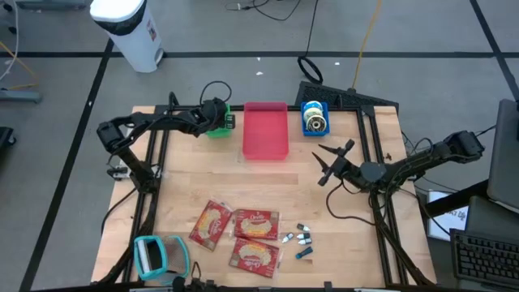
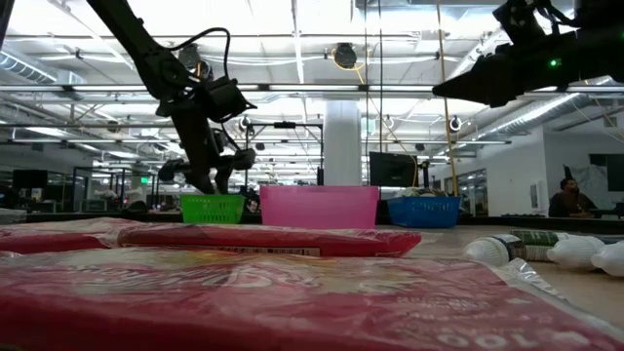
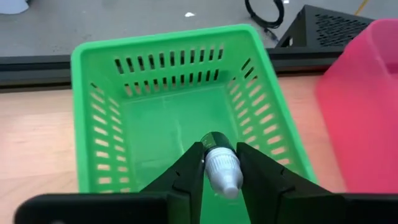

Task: Pick & Place Food Item
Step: Put the top green food coloring bottle into the green bin, then put the green food coloring bottle into the green bin

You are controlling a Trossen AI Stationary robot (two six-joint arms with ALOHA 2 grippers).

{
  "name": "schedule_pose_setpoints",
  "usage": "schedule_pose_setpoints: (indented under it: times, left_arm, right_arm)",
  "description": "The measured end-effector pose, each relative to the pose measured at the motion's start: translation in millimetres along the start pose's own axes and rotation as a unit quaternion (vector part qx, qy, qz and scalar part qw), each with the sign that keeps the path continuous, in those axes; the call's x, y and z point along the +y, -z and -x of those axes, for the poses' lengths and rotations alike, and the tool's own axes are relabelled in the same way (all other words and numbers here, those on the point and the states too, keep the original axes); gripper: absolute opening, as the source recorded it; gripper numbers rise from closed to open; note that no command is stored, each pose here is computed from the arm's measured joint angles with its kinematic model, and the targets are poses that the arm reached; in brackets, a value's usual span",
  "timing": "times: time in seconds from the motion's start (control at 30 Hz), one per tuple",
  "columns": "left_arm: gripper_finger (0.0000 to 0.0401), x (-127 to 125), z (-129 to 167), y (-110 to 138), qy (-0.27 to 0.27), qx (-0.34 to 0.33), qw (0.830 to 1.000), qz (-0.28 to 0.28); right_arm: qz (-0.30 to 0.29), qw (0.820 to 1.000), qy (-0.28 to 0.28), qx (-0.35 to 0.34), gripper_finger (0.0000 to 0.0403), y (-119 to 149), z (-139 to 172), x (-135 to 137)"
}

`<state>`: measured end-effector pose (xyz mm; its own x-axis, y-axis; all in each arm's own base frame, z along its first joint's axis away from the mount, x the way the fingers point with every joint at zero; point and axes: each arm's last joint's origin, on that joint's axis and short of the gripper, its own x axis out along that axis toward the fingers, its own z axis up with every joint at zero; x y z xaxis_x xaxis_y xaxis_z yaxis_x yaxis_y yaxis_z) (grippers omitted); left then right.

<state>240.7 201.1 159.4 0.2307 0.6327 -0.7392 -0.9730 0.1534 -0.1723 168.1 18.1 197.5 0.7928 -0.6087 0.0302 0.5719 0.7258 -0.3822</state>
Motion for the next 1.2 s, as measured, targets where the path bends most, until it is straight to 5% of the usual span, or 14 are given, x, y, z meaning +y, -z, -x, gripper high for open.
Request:
schedule_pose_setpoints:
  times: [0.27, 0.43, 0.67, 0.97, 1.2]
  left_arm:
    - [0.0176, 5, -2, -2, -0.004, 0.009, 1.000, -0.015]
    - [0.0226, 4, 4, -6, 0.042, 0.027, 0.998, -0.041]
    - [0.0252, -8, 58, -21, 0.126, -0.029, 0.991, -0.045]
    - [0.0253, -49, 168, 0, 0.291, -0.166, 0.933, -0.135]
    - [0.0253, -78, 202, 41, 0.362, -0.180, 0.899, -0.168]
  right_arm:
    - [-0.036, 0.999, -0.005, -0.002, 0.0145, 0, 0, 0]
    - [-0.045, 0.999, -0.017, -0.006, 0.0146, -1, 3, 3]
    - [-0.072, 0.987, -0.137, -0.035, 0.0146, -10, 22, 22]
    - [-0.029, 0.951, -0.295, 0.082, 0.0155, -27, 48, 79]
    - [-0.061, 0.897, -0.397, 0.185, 0.0151, -23, 53, 140]
